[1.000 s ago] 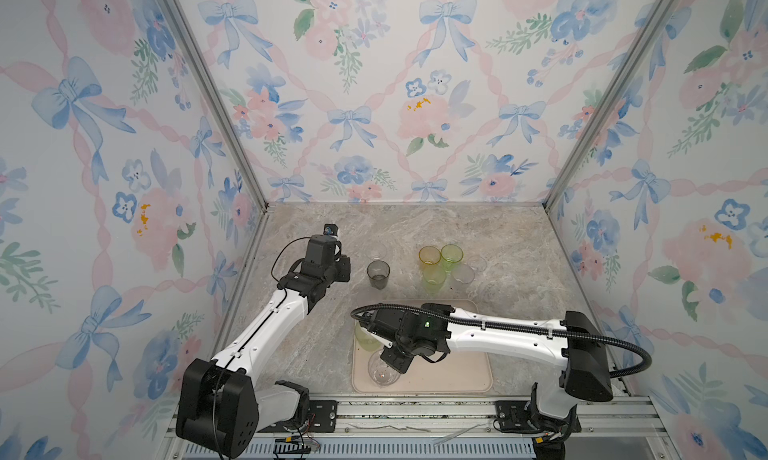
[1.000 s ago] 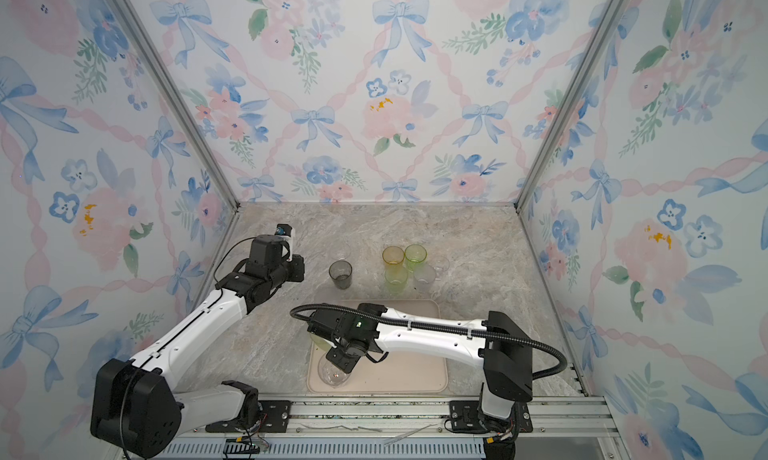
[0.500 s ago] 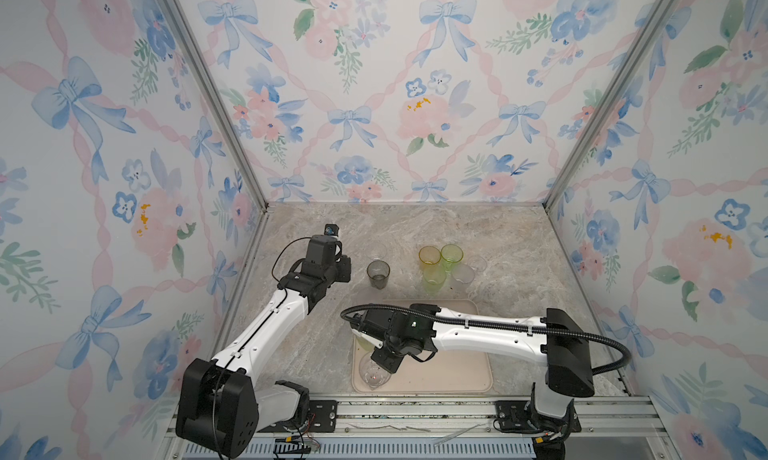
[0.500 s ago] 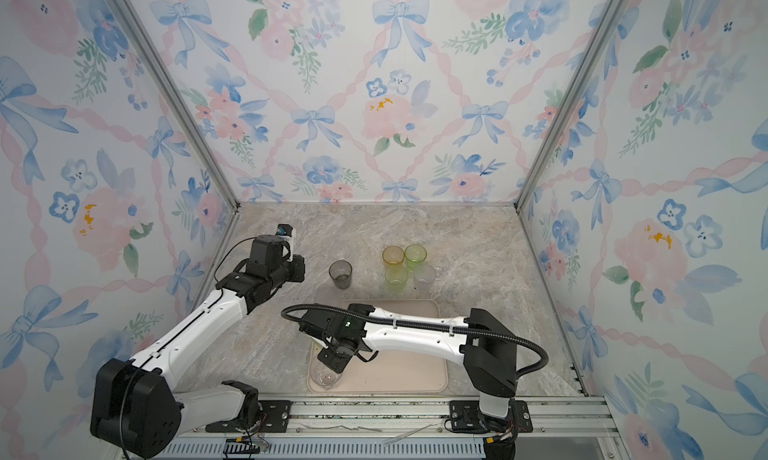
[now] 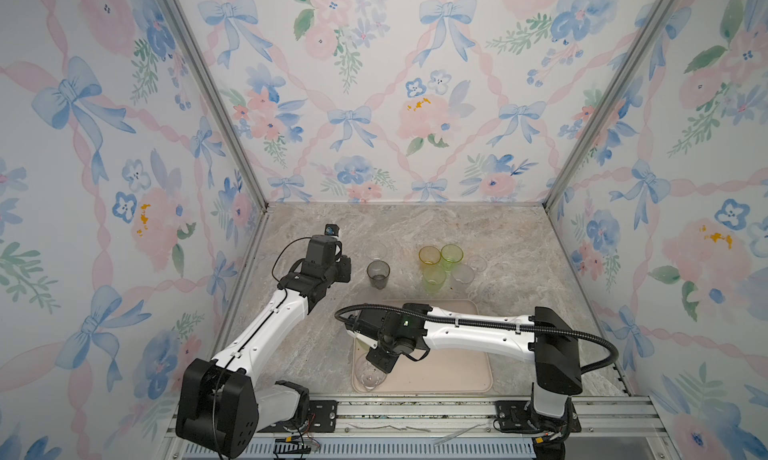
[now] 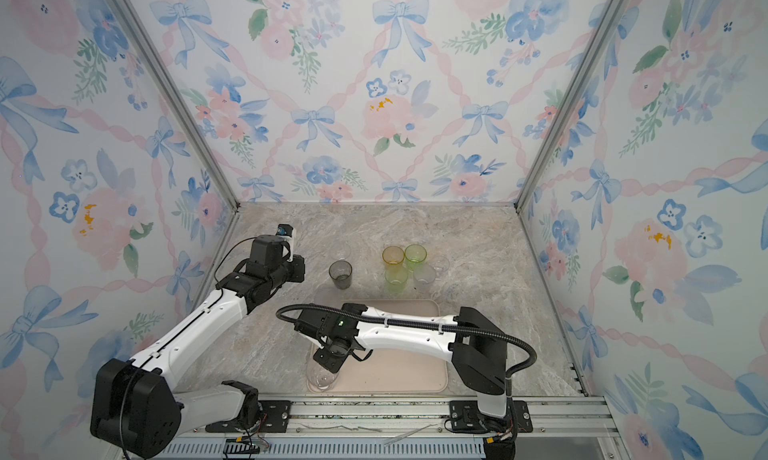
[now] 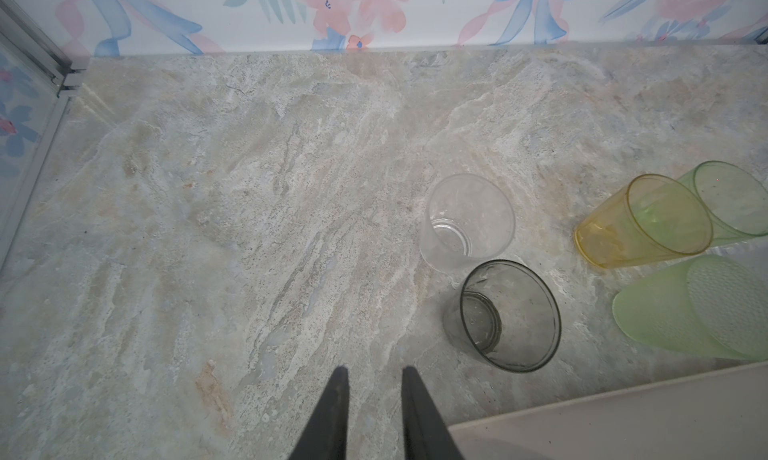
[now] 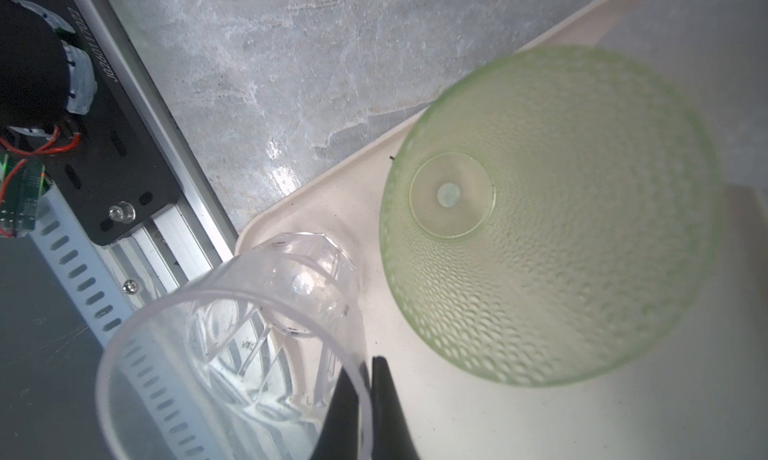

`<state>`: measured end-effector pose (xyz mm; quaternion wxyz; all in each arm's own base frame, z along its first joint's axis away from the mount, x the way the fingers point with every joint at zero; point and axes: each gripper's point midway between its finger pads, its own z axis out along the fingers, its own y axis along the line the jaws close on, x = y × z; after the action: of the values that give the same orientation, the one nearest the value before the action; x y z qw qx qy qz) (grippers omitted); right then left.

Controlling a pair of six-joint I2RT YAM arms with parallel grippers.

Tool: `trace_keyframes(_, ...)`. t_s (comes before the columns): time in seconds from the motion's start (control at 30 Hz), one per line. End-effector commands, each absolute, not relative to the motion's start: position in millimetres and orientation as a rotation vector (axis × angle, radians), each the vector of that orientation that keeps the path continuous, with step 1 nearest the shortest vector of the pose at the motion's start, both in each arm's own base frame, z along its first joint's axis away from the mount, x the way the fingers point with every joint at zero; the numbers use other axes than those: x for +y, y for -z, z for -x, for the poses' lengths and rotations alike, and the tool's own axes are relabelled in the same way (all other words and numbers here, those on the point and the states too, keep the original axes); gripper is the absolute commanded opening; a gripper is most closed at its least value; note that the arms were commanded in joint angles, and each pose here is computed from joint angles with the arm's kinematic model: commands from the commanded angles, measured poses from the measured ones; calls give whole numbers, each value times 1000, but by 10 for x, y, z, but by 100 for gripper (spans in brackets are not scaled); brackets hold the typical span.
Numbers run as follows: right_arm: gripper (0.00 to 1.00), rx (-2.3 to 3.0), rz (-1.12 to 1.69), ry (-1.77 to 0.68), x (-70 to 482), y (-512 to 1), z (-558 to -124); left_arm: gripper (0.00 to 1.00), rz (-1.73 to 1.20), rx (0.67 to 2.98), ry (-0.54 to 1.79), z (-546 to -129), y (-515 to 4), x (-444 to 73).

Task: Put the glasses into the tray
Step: 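Lower the clear glass onto the tray beside the light green glass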

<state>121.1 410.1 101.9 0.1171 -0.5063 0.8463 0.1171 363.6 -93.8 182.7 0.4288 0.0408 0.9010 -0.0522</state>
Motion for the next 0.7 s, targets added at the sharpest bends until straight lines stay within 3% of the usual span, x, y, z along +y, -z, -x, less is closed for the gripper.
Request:
trace_keyframes(0.0,0,2463,1478,-376,4196,-1088,-1250,25,-127,2230,134,-3614,-1928,-952)
trace_keyframes(0.67,5,2483,1477,-339,4147,-1066,-1302,27,-118,2227,130,-3614,-1948,-935)
